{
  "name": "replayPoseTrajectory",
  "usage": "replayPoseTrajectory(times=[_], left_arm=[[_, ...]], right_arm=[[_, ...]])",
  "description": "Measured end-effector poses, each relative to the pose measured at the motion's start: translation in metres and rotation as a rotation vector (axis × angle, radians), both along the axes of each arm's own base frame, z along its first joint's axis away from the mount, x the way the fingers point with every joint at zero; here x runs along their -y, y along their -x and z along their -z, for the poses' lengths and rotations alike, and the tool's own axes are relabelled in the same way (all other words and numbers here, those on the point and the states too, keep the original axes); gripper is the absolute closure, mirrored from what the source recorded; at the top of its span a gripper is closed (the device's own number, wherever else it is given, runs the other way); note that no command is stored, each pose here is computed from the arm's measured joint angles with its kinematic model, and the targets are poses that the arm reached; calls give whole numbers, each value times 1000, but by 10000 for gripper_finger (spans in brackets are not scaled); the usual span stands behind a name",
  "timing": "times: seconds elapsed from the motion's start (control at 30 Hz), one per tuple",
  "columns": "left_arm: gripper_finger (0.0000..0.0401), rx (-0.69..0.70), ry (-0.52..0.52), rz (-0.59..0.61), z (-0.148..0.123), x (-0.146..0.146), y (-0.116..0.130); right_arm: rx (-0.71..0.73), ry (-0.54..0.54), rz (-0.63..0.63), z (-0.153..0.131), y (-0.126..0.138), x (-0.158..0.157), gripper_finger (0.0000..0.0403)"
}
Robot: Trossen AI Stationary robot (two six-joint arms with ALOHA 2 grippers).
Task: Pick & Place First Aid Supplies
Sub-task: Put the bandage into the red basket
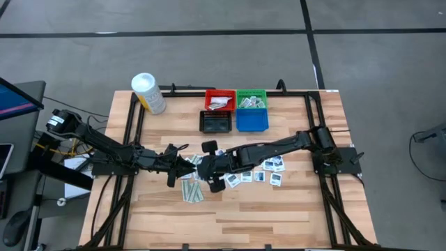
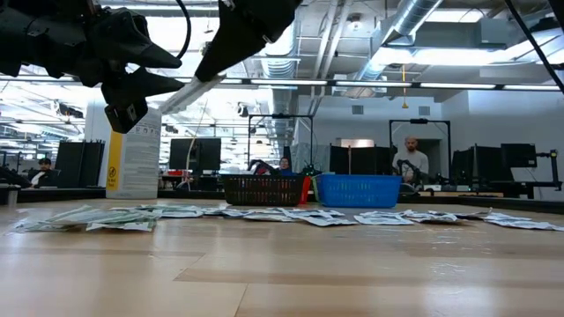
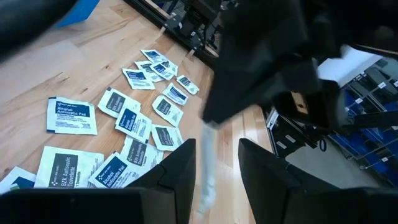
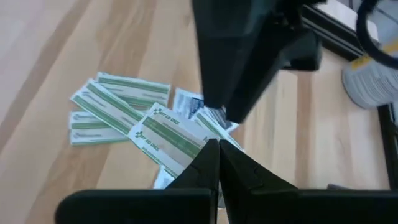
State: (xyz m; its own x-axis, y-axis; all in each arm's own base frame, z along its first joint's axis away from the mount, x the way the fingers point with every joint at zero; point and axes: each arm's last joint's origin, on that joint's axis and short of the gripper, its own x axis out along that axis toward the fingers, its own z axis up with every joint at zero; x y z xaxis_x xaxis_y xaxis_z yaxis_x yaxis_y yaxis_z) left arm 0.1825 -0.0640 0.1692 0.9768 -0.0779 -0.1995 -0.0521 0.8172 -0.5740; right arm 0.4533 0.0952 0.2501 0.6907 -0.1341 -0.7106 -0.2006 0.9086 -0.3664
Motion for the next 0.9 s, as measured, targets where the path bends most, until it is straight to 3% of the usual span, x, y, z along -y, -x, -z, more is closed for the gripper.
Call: replayPoseTrajectory(times=[0.5,0.9], left_arm=[[279,-9,-5,4,1,0,0],[279,-32,-13,11,3,0,1]], right_arm=[[90,7,11,-6,-6,-1,403],[145,112,82,-10,-8,2,403]])
